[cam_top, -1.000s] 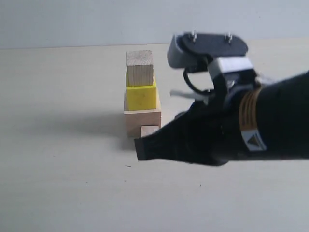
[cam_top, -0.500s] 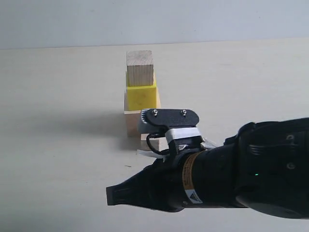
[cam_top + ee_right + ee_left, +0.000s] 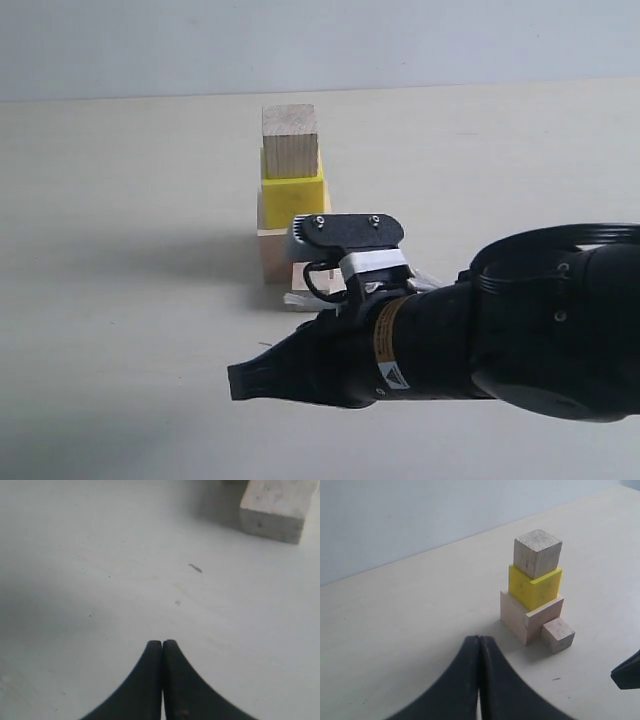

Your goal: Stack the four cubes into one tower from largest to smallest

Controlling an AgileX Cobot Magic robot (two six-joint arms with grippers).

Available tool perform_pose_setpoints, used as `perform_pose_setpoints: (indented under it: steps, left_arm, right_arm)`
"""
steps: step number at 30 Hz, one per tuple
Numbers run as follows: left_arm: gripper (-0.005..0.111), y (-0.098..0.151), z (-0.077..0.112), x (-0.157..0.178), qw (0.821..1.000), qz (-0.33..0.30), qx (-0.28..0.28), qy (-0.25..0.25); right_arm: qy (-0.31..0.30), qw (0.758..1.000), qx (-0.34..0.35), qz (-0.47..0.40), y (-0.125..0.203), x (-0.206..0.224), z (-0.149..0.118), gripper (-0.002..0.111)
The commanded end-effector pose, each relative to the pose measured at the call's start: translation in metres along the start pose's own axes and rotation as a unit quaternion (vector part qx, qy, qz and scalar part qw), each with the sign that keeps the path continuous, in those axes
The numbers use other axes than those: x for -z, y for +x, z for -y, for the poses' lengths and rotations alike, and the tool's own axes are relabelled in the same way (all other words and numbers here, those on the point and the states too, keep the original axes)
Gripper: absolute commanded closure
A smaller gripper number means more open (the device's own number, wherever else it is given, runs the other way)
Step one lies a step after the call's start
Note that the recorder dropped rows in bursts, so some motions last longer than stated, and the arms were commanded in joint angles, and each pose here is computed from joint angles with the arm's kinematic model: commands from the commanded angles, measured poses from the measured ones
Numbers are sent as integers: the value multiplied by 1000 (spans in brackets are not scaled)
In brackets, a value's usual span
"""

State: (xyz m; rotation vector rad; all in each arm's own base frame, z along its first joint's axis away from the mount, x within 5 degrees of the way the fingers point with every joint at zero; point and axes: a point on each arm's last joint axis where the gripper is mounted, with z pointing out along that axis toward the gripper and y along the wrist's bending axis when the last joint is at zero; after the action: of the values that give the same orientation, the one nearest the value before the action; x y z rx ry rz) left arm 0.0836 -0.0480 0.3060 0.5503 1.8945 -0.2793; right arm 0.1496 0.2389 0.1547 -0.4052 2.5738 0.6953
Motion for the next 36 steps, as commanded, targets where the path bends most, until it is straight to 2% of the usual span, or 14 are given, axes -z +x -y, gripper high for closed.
perform_pose_setpoints:
  steps: [1, 9, 13, 17, 23, 28, 31, 36]
  left_arm:
    - [107, 0, 0, 0, 1000, 5, 1, 1]
    - [107, 0, 0, 0, 1000, 5, 1, 1]
    - [107, 0, 0, 0, 1000, 5, 1, 1]
    - [107, 0, 0, 0, 1000, 5, 1, 1]
    - [107, 0, 0, 0, 1000, 5, 1, 1]
    - [107, 0, 0, 0, 1000, 5, 1, 1]
    - [107, 0, 0, 0, 1000, 5, 1, 1]
    - [107, 0, 0, 0, 1000, 5, 1, 1]
  right_arm:
    - [-1, 992, 126, 4, -2, 0, 2, 108]
    - [-4, 990, 139, 7, -2, 0, 2, 108]
    - [-35, 996, 78, 28, -4, 3, -6, 108]
    - [-78, 992, 77, 68, -10, 16, -11, 108]
    - [-109, 982, 81, 134, -11, 65, -7, 108]
    - [-121, 962, 126, 210, -9, 121, 2, 108]
    - [-103, 950, 133, 263, -15, 154, 15, 108]
    - [-32, 912, 196, 359, -20, 199, 38, 108]
